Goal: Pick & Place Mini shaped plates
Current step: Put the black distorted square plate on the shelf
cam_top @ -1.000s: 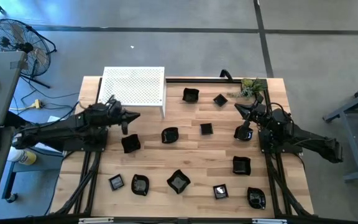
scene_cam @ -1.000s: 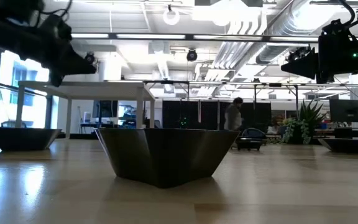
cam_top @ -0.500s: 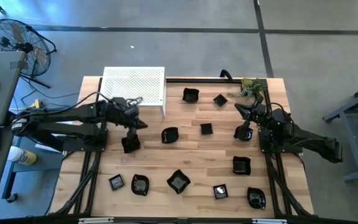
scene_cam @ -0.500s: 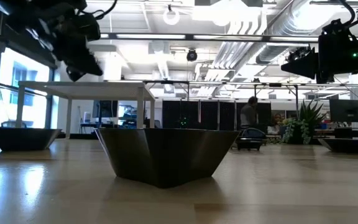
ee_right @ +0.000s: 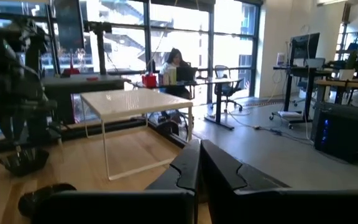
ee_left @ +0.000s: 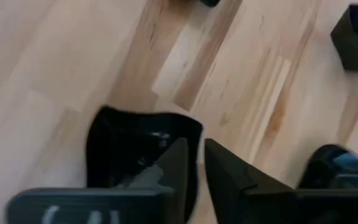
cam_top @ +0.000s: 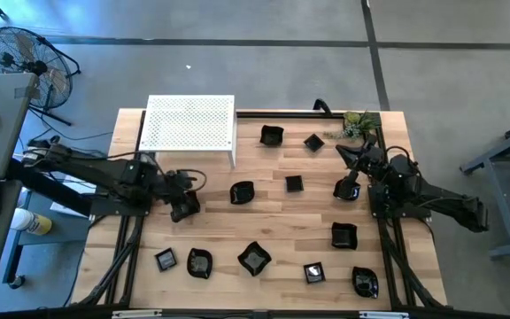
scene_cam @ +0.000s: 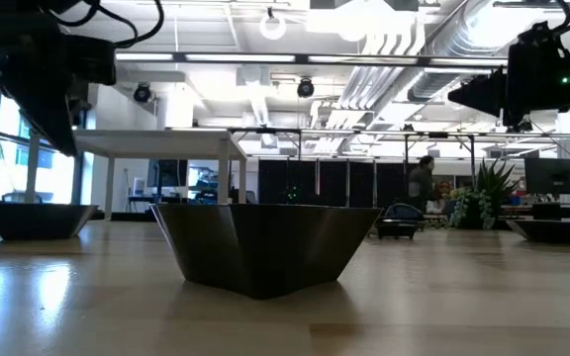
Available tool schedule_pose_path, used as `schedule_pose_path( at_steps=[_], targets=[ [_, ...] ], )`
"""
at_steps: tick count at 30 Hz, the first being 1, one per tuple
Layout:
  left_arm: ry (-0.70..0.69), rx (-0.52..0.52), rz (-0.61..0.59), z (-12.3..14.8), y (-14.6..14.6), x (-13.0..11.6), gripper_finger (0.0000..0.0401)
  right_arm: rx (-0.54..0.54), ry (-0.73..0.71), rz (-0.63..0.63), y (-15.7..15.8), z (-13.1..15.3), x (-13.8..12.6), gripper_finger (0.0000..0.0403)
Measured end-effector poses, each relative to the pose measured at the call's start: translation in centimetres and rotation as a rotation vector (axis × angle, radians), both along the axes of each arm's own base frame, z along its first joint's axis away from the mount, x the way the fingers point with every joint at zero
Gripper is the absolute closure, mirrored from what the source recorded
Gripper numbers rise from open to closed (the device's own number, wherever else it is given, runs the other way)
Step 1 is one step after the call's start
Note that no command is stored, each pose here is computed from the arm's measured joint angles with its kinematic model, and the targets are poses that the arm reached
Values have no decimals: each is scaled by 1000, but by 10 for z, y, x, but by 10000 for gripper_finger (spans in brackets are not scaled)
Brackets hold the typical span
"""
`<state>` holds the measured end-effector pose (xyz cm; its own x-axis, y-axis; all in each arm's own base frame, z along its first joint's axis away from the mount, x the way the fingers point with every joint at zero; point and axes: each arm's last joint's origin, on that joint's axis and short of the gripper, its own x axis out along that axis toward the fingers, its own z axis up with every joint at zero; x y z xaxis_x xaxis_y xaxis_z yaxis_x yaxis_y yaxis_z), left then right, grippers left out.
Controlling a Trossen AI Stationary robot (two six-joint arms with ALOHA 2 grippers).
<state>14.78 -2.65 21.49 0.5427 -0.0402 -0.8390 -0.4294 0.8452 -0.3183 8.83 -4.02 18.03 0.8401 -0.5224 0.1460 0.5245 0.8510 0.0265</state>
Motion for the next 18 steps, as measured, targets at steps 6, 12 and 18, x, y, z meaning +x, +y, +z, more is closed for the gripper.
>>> schedule_pose_path(
  at_steps=[6,12,18],
  targets=[
    [86,-44,-15,-10,-16,4,276,-17,-48,-6,0,5,-1,400],
    [182,-11,-64,-27,-35,11,270,11,-123,-10,0,10,-2,399],
    [253,17,-39,-39,-46,13,270,103,-208,-48,-1,11,-4,401]
  ],
)
